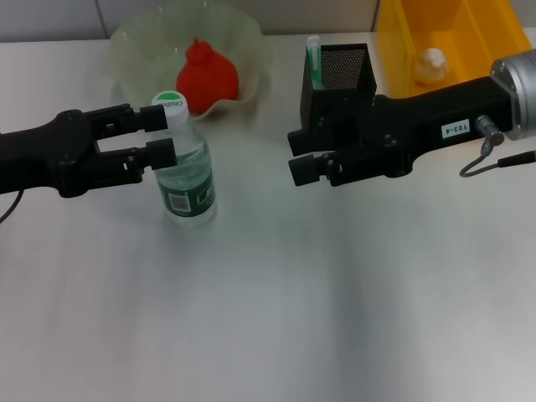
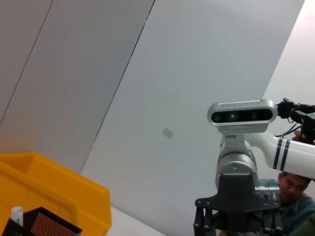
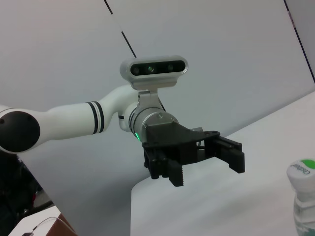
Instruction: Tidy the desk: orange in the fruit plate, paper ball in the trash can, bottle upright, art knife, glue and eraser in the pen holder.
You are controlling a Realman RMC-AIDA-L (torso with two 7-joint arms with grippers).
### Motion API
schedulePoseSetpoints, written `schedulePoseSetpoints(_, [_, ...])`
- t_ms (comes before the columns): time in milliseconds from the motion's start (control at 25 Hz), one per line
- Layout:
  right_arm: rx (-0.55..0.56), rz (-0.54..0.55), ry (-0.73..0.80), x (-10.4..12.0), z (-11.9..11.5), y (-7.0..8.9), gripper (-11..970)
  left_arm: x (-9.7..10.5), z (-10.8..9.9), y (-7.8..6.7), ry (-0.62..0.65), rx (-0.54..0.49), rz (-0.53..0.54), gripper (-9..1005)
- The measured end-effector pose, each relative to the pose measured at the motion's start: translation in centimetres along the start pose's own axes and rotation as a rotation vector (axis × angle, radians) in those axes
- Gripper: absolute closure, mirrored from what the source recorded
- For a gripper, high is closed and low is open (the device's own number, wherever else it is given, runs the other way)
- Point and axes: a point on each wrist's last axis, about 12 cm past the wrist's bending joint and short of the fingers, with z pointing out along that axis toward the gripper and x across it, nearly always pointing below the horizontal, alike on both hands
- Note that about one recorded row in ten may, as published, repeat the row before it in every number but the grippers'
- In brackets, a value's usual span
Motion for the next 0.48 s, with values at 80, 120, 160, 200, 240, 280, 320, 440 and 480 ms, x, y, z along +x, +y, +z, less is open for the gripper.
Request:
schedulePoseSetpoints(80, [0.0,0.003,-0.001,0.1,0.02,0.01,388,0.1,0.09,-0.03,0.007,0.004,-0.004,239])
schedulePoseSetpoints(120, [0.0,0.003,-0.001,0.1,0.02,0.01,388,0.1,0.09,-0.03,0.007,0.004,-0.004,239])
schedulePoseSetpoints(160, [0.0,0.005,-0.002,0.16,0.02,0.02,388,0.18,0.28,-0.01,0.019,0.009,-0.007,239])
schedulePoseSetpoints(200, [0.001,0.006,-0.002,0.2,0.02,0.03,388,0.18,0.28,-0.01,0.019,0.009,-0.007,239])
schedulePoseSetpoints(240, [0.001,0.007,-0.003,0.25,0.01,0.03,388,0.19,0.33,0.0,0.022,0.01,-0.007,239])
schedulePoseSetpoints(280, [0.001,0.009,-0.005,0.3,0.01,0.04,388,0.19,0.37,0.01,0.024,0.011,-0.008,239])
schedulePoseSetpoints(320, [0.001,0.009,-0.005,0.3,0.01,0.04,388,0.18,0.38,0.01,0.025,0.012,-0.008,239])
schedulePoseSetpoints(440, [0.007,0.009,-0.012,0.36,-0.16,0.03,388,0.09,0.19,0.0,0.024,0.01,-0.008,239])
schedulePoseSetpoints(480, [0.013,0.006,-0.019,0.36,-0.31,0.01,388,0.08,0.01,-0.03,0.022,0.006,-0.007,239])
